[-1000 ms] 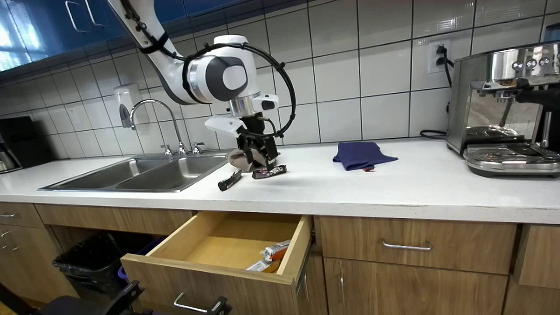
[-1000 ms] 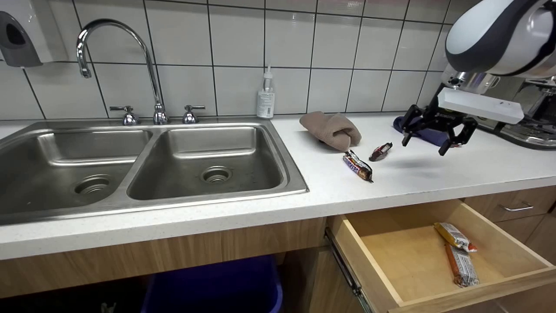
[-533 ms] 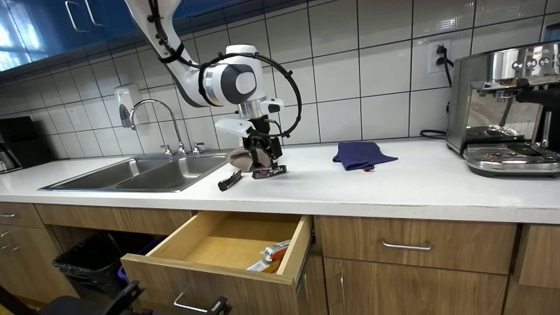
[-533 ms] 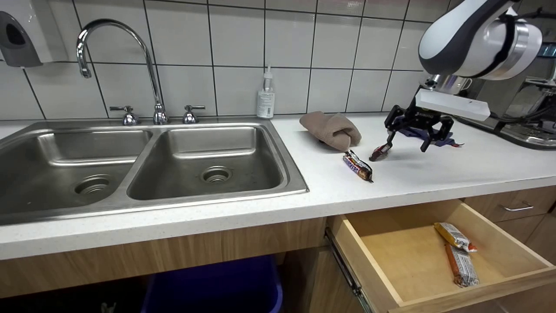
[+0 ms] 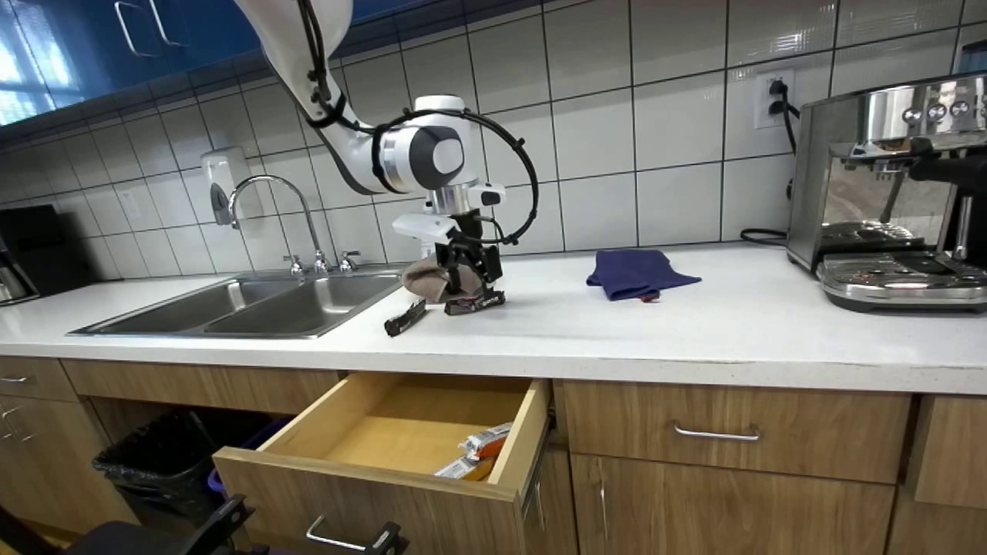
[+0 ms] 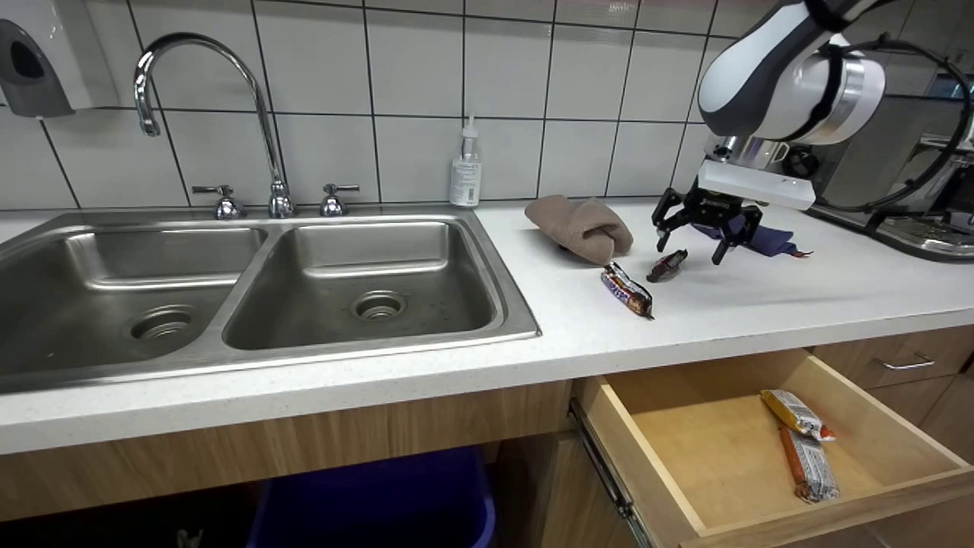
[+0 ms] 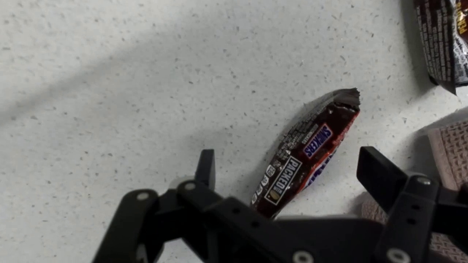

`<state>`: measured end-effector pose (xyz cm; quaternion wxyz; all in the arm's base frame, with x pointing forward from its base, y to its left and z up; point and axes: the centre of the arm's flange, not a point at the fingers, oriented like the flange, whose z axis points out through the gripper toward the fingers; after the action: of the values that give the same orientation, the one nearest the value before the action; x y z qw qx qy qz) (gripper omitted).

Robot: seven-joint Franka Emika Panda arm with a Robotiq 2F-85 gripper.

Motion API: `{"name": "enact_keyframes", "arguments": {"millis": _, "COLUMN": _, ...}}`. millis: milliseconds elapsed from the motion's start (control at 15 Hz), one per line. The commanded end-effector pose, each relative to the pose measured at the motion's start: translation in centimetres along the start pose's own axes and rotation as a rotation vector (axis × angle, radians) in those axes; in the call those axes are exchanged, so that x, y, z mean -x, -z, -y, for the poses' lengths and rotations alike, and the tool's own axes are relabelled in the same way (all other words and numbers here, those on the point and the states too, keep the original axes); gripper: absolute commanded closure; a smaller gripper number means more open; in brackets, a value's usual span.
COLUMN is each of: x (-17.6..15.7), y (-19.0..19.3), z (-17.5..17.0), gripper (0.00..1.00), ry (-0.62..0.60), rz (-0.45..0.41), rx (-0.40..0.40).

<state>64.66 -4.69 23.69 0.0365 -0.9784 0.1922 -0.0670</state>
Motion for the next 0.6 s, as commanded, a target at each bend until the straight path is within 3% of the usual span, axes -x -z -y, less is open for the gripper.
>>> {"name": "enact_keyframes", "arguments": {"millis": 0, "x": -2.7, "y": -0.9, "z": 1.6, "gripper": 0.00, "ry": -0.005, "rz": 0.030, "rx": 0.014}}
{"name": "enact_keyframes", "arguments": {"millis": 533, "x": -5.0, "y": -2.7, "z": 2.6, "gripper": 0.00, "ry": -0.002, "rz": 0.061, "rx": 0.018}}
